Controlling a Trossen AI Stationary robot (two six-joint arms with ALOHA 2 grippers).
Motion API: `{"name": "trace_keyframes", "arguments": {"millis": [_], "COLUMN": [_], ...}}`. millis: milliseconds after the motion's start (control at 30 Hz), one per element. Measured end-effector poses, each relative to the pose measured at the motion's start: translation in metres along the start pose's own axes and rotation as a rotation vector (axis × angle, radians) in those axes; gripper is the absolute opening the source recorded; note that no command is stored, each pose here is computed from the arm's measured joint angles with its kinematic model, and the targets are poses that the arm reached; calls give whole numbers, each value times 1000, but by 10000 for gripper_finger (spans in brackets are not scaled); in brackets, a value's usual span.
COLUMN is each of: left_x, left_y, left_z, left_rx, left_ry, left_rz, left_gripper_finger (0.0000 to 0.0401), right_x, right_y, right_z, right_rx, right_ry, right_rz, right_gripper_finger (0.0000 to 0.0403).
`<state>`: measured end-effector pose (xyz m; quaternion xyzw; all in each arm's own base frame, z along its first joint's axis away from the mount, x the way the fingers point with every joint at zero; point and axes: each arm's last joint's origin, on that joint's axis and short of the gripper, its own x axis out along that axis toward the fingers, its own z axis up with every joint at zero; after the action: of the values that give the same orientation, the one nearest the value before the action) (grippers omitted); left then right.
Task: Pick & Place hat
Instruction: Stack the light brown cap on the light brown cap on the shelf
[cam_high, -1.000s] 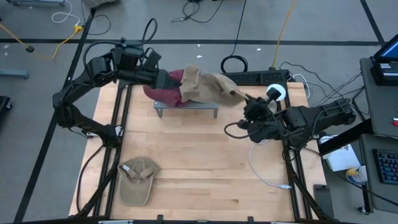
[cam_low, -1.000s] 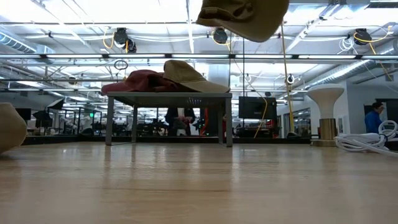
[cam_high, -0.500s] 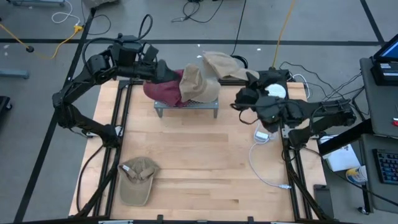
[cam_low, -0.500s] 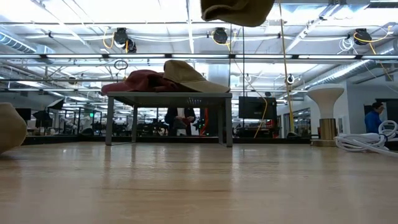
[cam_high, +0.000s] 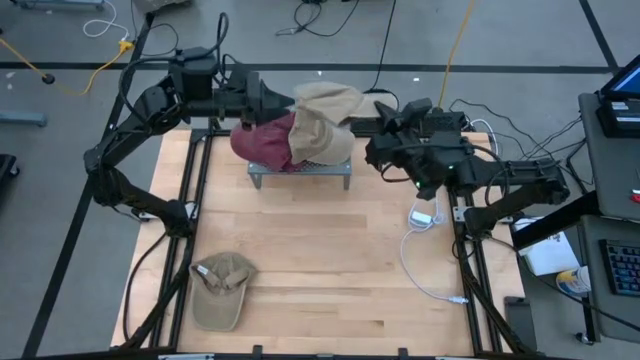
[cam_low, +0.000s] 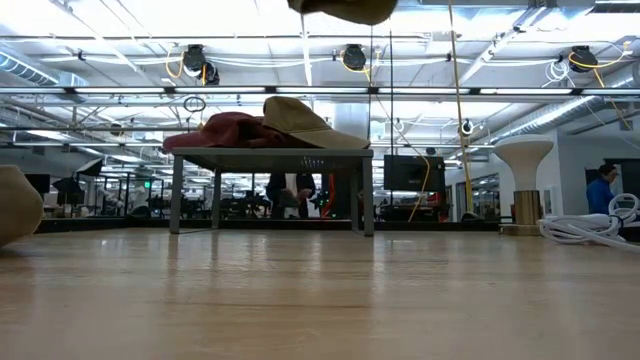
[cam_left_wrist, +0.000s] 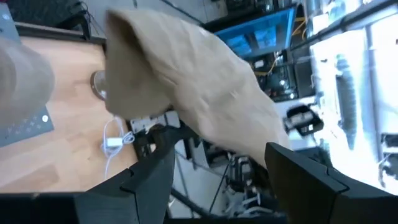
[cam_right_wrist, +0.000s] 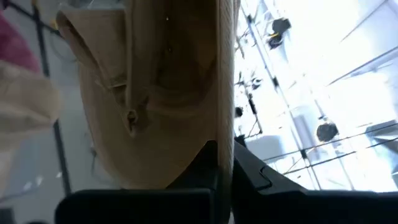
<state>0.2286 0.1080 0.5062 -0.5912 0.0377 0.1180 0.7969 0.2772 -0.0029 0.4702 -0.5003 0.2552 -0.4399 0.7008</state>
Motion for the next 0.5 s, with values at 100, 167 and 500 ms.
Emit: {"name": "trace_keyframes", "arguments": {"millis": [100, 167, 500], "left_x": [-2, -3, -4], "left_y": [2, 4, -15], "left_z": [6, 10, 22], "left_rx": [-31, -70, -88], "left_ry": [-26, -43, -88], "left_rz": [5, 10, -209], "left_gripper_finger": [253, 253, 253], "right_x": [0, 0, 1], "right_y": [-7, -11, -11], "right_z": [3, 4, 8], "right_rx": [-3, 0, -45], "right_ry": [-43, -71, -133], "right_rz": [-40, -61, -77], "right_gripper_finger": [4, 5, 5]}}
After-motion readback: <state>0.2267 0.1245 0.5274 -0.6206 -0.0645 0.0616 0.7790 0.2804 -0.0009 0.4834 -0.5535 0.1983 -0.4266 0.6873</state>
